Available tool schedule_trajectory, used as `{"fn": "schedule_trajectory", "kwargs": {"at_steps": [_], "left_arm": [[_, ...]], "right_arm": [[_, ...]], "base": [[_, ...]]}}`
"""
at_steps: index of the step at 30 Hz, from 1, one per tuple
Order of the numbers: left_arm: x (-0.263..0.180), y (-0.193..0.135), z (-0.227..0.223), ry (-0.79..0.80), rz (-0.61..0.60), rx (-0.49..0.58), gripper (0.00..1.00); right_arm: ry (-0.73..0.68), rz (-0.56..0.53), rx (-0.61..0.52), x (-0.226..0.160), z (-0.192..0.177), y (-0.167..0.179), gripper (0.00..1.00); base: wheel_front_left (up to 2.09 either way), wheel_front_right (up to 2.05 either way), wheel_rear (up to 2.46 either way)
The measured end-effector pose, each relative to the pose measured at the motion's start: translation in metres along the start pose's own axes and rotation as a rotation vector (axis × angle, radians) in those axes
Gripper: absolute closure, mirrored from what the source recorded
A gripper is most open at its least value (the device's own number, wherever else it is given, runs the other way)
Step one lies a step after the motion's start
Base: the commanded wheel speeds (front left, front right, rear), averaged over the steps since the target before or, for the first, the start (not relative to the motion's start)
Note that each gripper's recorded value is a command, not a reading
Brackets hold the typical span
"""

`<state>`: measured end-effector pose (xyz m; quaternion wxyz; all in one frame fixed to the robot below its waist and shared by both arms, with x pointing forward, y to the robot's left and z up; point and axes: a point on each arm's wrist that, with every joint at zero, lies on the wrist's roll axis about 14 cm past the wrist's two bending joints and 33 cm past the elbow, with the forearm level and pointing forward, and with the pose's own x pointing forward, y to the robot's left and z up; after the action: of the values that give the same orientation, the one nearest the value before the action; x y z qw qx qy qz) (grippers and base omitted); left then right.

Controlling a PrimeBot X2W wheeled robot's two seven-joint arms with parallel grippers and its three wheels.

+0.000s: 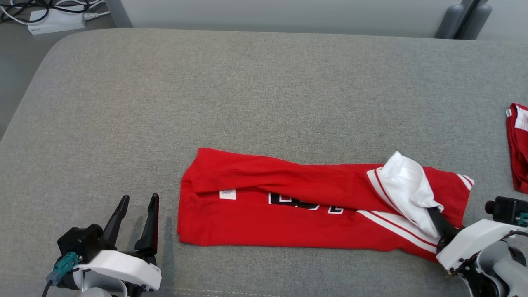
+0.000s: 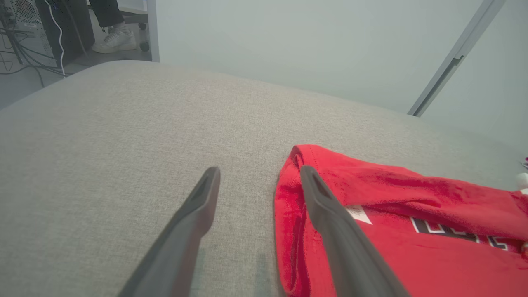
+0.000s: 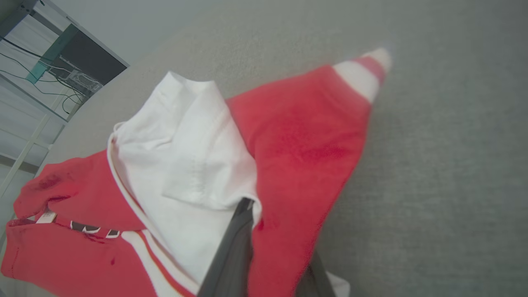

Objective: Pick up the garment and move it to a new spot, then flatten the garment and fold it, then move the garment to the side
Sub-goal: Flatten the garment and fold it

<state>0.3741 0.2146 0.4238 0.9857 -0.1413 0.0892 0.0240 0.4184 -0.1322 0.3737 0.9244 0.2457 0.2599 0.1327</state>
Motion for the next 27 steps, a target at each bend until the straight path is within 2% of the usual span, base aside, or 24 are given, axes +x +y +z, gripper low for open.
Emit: {"fn": "schedule_trajectory", "kwargs": {"at_steps": [6,9,14,17,27], "left_arm": [[0.004,-0.011,-0.001,0.004,-0.036,0.002,0.0],[0.006,-0.019,-0.003,0.009,-0.059,0.003,0.0],[0.007,-0.033,-0.006,0.017,-0.097,0.002,0.0],[0.007,-0.041,-0.008,0.023,-0.118,0.002,0.0],[-0.001,-0.041,-0.016,0.043,-0.108,-0.017,0.0]], "right_arm": [[-0.053,-0.085,-0.046,-0.019,0.029,-0.038,1.0],[-0.088,-0.079,-0.073,-0.027,0.046,-0.041,1.0],[-0.127,0.086,-0.091,-0.031,0.064,0.008,1.0],[-0.103,0.186,-0.099,-0.034,0.062,0.04,1.0],[0.073,0.454,-0.146,-0.011,0.028,0.136,1.0]], "base": [[0.0,0.0,0.0],[0.0,0.0,0.0],[0.0,0.0,0.0],[0.0,0.0,0.0],[0.0,0.0,0.0]]}}
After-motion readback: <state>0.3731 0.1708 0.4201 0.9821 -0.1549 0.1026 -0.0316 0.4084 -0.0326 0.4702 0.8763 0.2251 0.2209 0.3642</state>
